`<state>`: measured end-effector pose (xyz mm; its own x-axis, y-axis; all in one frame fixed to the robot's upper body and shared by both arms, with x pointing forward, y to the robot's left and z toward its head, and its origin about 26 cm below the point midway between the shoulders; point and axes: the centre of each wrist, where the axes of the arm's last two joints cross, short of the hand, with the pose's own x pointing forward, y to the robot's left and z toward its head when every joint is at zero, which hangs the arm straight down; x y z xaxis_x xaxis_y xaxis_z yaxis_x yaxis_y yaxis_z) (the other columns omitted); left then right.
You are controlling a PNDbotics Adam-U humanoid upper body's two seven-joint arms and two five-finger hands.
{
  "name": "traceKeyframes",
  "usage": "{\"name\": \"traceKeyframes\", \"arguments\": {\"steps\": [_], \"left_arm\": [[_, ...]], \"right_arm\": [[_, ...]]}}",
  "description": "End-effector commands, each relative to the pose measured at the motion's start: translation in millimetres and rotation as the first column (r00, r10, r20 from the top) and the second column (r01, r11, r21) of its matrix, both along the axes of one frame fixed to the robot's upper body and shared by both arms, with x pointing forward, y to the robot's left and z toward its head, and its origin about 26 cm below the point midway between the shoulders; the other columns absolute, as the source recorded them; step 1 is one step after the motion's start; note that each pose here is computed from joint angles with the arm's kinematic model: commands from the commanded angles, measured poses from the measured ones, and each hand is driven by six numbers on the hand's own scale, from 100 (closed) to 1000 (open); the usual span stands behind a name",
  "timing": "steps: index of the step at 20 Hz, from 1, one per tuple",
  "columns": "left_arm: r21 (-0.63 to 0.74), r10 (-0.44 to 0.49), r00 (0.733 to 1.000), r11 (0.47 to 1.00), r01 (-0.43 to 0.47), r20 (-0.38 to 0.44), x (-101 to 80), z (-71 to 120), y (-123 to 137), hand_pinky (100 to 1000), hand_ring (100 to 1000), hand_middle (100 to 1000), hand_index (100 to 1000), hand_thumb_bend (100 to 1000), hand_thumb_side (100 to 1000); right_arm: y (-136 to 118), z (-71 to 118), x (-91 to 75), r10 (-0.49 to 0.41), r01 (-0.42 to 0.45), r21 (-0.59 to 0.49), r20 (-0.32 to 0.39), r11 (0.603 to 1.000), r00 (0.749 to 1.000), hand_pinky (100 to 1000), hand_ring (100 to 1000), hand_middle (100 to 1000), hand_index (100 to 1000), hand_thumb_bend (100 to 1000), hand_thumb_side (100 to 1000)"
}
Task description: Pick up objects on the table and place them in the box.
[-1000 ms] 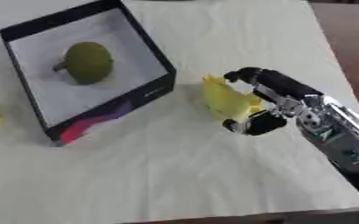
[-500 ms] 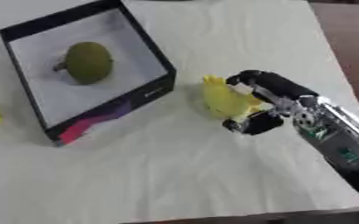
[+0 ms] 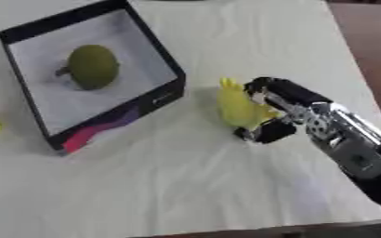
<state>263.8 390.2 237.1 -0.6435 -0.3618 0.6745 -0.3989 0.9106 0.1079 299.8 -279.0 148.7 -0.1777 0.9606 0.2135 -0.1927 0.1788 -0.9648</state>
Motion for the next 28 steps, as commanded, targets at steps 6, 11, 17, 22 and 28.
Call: {"name": "traceKeyframes", "arguments": {"steps": [6, 11, 17, 22, 28], "left_arm": [[0.027, 0.003, 1.0, 1.0, -0.003, 0.01, -1.2, 5.9, 0.9, 828, 724, 744, 792, 100, 747], [0.028, 0.004, 1.0, 1.0, -0.004, 0.009, -1.3, 5.9, 1.2, 828, 724, 744, 792, 100, 746], [0.03, 0.007, 1.0, 1.0, -0.007, 0.011, -1.6, 6.4, 1.8, 828, 725, 744, 793, 100, 745], [0.033, 0.007, 1.0, 0.999, -0.008, 0.015, -2.0, 7.8, 2.2, 829, 725, 744, 793, 100, 741], [0.039, 0.009, 1.0, 0.999, -0.009, 0.021, -2.8, 9.4, 2.9, 829, 727, 744, 794, 100, 736]], "right_arm": [[1.2, 10.1, -4.9, 0.009, -0.009, 0.004, 0.069, 1.0, 0.998, 879, 930, 616, 805, 432, 368], [4.0, 17.8, -11.7, 0.028, -0.03, 0.011, 0.108, 0.999, 0.994, 869, 910, 593, 787, 369, 373], [5.5, 27.5, -17.7, 0.043, -0.047, 0.021, 0.158, 0.999, 0.987, 860, 887, 567, 767, 294, 348], [-0.8, 40.0, -15.4, 0.069, -0.076, 0.02, 0.233, 0.997, 0.97, 861, 878, 549, 754, 267, 318], [-11.0, 84.8, -7.6, 0.151, -0.169, 0.018, 0.364, 0.985, 0.919, 864, 869, 545, 753, 279, 288]]}}
